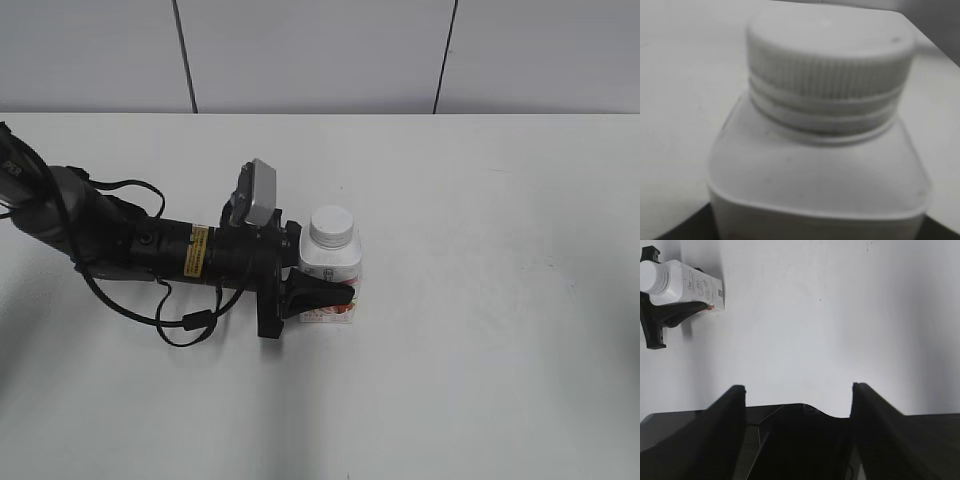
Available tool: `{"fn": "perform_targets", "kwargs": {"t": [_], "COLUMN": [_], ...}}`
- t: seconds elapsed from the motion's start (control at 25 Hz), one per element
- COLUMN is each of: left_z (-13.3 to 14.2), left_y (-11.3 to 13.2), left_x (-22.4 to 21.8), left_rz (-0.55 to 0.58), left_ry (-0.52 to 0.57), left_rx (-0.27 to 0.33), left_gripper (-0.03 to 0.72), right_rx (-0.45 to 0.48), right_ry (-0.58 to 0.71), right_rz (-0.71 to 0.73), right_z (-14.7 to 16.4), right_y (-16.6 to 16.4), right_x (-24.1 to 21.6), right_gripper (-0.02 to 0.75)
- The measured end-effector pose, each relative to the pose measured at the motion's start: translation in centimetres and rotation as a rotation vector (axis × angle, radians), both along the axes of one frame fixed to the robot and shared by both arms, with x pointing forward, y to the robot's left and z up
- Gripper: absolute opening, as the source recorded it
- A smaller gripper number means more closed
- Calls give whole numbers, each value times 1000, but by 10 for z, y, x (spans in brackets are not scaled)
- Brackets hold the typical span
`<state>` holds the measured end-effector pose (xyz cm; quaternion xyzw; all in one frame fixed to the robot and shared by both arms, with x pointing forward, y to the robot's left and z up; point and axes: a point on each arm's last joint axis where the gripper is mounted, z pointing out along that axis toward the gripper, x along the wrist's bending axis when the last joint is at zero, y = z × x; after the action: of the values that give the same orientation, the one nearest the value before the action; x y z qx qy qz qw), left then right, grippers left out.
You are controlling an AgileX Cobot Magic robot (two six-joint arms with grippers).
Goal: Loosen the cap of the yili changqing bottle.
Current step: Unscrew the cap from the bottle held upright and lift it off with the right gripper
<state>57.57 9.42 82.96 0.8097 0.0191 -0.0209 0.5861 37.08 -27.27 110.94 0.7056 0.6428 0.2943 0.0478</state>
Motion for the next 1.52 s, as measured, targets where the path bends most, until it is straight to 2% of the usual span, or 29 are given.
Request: {"fn": "perform_targets", "kwargs": {"t": [0.12, 0.28, 0.72, 1.12, 1.52], "left_z": [0, 0, 0, 1, 1], "left_y": [0, 0, 0, 0, 0], "left_x": [0, 1, 2, 3, 5], "left_rz": [0, 11, 29, 36, 63], "left_ry": [0, 1, 3, 4, 7], "left_rx": [0, -2, -6, -7, -11], "left_gripper": [372, 372, 370, 370, 368], "right_rx": [32, 53, 31, 37, 6], "right_ry": [85, 133, 344, 416, 484], "right_rz": [3, 48, 104, 114, 107], "right_z": [0, 1, -27, -53, -90], "right_y": [2, 15, 126, 197, 224], "right_x": [39, 78, 164, 210, 225], "right_gripper": [505, 501, 501, 501, 500]}}
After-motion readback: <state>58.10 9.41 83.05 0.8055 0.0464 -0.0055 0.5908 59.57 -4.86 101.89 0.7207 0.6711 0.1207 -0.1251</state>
